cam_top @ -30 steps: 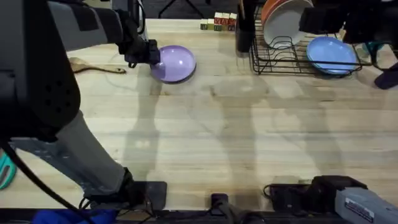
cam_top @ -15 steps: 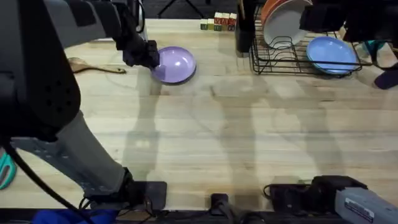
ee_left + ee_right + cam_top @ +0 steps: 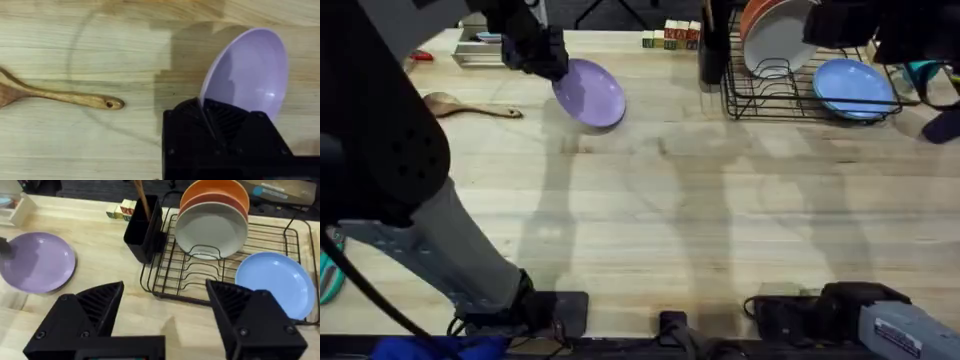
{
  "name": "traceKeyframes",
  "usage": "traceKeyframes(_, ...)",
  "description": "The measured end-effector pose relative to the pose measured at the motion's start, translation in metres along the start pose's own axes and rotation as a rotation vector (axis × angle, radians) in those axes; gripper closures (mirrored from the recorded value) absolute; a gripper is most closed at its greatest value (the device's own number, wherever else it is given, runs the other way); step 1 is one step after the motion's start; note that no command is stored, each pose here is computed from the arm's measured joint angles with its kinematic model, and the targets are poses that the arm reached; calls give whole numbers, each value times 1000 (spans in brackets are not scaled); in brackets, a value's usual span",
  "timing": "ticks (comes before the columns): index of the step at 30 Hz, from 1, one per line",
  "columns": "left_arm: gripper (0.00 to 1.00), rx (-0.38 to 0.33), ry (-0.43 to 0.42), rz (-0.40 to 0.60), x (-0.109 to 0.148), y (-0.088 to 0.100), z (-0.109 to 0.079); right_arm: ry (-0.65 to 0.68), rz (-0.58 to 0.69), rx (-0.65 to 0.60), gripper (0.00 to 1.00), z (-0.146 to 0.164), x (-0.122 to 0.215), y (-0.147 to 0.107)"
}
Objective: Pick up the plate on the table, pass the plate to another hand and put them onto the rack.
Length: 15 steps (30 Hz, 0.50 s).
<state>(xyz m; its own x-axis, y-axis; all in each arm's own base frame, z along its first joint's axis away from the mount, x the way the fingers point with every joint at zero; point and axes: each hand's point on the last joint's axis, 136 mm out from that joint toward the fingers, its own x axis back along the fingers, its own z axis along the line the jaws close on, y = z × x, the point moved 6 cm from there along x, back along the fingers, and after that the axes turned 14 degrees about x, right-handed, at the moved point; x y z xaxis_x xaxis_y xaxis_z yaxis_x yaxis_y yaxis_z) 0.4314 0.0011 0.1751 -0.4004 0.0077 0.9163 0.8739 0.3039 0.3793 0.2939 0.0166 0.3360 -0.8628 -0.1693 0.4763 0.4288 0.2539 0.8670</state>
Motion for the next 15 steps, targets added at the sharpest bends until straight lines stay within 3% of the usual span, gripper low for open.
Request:
traceKeyframes(6, 960, 0, -2, -5, 18, 9, -3, -15, -62, -7, 6, -3, 0, 12)
traceKeyframes(15, 960, -1, -18, -48, 40, 18, -6, -16, -100, -131, 6, -4, 1, 18)
